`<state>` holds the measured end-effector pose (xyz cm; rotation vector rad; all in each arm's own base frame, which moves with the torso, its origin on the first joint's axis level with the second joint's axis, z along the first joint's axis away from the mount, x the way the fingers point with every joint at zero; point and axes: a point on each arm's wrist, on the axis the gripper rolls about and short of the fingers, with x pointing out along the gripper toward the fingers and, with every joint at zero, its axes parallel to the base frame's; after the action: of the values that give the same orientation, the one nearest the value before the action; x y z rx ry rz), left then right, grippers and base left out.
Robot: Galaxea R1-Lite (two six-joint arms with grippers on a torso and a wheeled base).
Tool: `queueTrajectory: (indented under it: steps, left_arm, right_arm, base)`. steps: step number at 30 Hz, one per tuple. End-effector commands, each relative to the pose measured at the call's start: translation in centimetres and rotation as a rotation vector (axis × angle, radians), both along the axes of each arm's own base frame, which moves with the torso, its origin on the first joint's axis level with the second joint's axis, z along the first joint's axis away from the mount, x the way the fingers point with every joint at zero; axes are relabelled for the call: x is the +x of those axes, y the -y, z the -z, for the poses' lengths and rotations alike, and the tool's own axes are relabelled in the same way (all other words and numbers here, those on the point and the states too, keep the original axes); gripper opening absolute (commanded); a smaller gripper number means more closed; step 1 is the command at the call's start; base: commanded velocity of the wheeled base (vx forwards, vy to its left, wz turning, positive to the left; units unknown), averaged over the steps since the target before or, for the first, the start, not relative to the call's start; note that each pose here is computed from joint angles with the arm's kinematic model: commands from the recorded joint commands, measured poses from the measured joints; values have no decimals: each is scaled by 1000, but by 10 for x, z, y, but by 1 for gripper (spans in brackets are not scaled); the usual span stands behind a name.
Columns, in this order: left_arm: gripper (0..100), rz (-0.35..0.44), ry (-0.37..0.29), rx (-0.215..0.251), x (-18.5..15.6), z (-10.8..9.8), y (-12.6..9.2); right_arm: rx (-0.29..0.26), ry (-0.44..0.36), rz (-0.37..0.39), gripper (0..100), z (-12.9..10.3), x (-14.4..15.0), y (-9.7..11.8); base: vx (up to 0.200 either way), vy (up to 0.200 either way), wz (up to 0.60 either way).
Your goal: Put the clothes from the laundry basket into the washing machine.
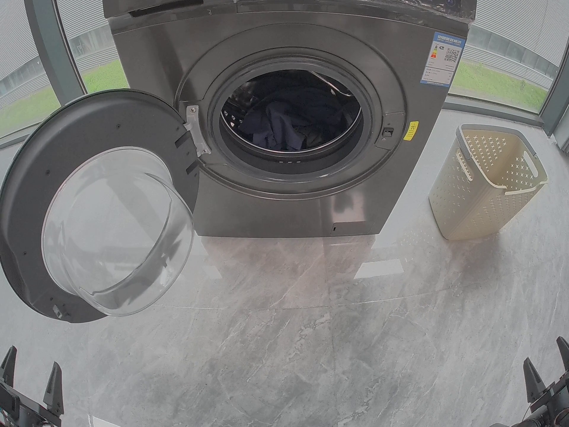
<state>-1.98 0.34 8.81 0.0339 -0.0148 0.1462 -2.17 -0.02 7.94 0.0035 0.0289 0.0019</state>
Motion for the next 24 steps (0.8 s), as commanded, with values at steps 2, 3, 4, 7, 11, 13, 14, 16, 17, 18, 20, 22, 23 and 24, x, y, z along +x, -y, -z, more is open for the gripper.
queueTrajectory:
  steps: [2, 3, 4, 7, 11, 13, 14, 16, 17, 18, 20, 22, 23, 24]
  left_arm:
    - [100, 24, 28, -14, -4, 6, 1]
    - [100, 30, 29, -23, -4, 6, 1]
    - [100, 30, 29, -23, -4, 6, 1]
    - [100, 79, 39, -124, -4, 7, 2]
    - [100, 30, 41, -136, -4, 7, 1]
    - [100, 21, 36, -132, -4, 7, 1]
    - [100, 21, 39, -132, -4, 7, 1]
    - [100, 21, 40, -124, -3, 8, 1]
    - [100, 25, 39, -122, -3, 8, 1]
    - [100, 34, 38, -118, -3, 8, 1]
    - [100, 52, 32, -102, -3, 9, 1]
    - [100, 73, 21, -82, -3, 9, 2]
    - [100, 73, 21, -82, -3, 9, 2]
    - [100, 88, 13, -81, -3, 10, 2]
  right_arm:
    - [-2, 27, 2, 100, 4, -1, -1]
    - [0, 27, 2, 100, 4, -1, -1]
    - [0, 27, 2, 100, 4, -1, -1]
    - [1, 27, 2, 100, 4, -1, 0]
    - [3, 27, 7, 100, 4, -1, 0]
    - [1, 27, 7, 100, 4, -1, 0]
    - [1, 27, 7, 100, 4, -1, 0]
    - [1, 27, 7, 100, 4, -1, 0]
    - [3, 27, 7, 100, 4, -1, 0]
    - [3, 27, 7, 100, 4, -1, 0]
    - [1, 27, 7, 100, 4, -1, 0]
    - [3, 27, 7, 100, 4, -1, 0]
    - [3, 27, 7, 100, 4, -1, 0]
    - [3, 27, 7, 100, 4, -1, 0]
  base:
    - [0, 200, 0]
    - [0, 200, 0]
    - [0, 200, 0]
    - [-200, 200, 0]
    - [-200, 200, 0]
    - [-200, 200, 0]
    - [-200, 200, 0]
    - [-200, 200, 0]
    - [-200, 200, 0]
    - [-200, 200, 0]
    - [0, 0, 0]
    - [0, 0, 0]
    - [0, 0, 0]
    - [0, 0, 0]
